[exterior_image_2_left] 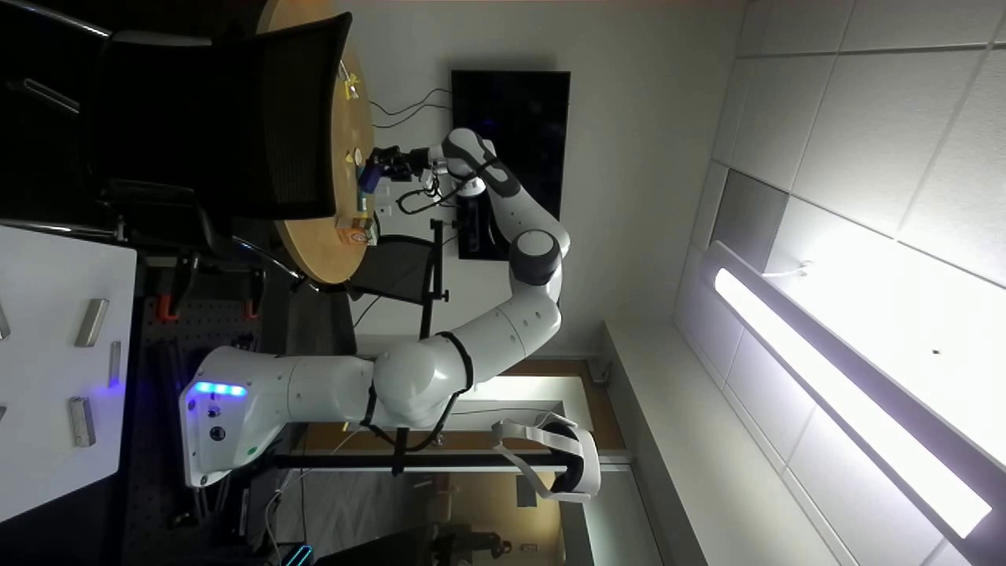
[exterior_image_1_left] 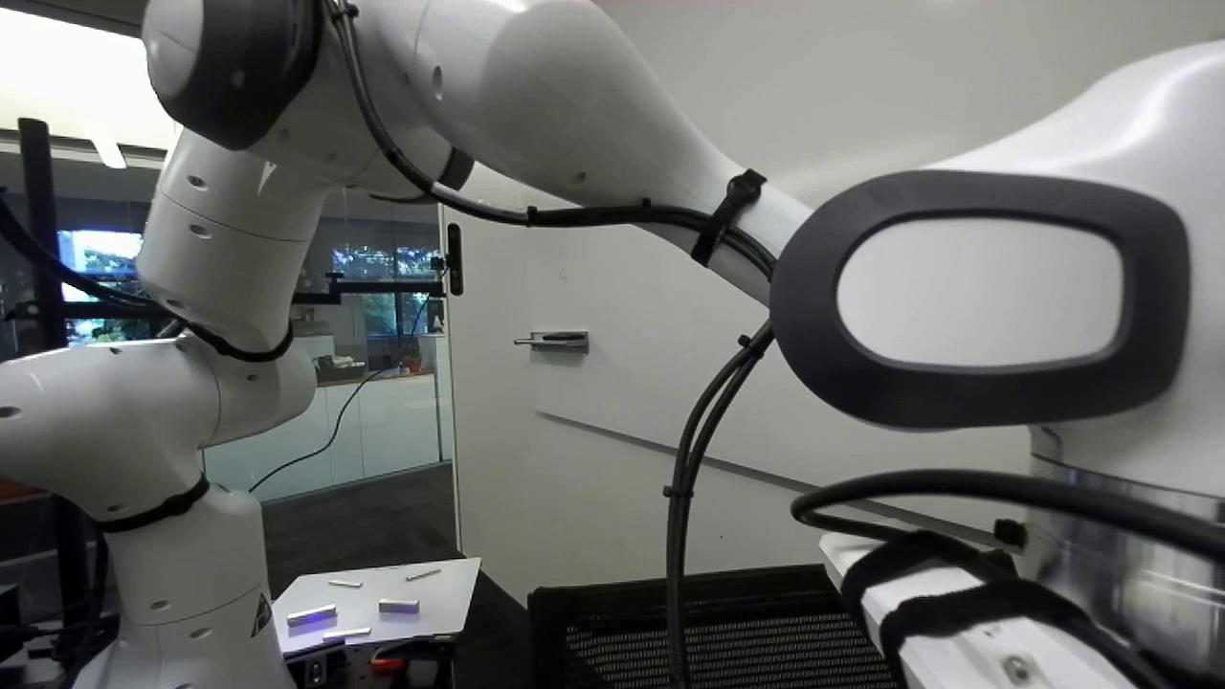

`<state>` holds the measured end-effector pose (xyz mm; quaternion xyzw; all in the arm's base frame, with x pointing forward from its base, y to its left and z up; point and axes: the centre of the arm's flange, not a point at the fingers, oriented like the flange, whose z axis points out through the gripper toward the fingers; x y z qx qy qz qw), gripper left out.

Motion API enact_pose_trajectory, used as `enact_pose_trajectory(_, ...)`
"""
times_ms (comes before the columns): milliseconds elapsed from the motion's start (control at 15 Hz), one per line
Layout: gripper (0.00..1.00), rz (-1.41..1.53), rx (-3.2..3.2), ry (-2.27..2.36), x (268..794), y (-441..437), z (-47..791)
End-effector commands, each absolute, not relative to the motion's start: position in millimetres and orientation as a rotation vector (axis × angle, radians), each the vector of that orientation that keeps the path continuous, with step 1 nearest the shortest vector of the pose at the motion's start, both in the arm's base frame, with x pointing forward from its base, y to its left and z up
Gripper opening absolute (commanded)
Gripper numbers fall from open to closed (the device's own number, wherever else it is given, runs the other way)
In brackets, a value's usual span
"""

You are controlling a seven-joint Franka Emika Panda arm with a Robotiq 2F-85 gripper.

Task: Pick up the purple duster on the table and use it to wipe the whiteboard

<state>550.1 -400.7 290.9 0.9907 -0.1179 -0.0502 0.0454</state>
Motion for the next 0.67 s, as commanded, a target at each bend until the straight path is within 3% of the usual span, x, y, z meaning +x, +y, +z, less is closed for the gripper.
enact_pose_trajectory(0,0.3,-0.263,3.02,-0.283,566.0,-393.8,274.6)
enact_pose_trajectory(600,0.3,-0.358,2.99,-0.194,593.0,-379.4,221.4)
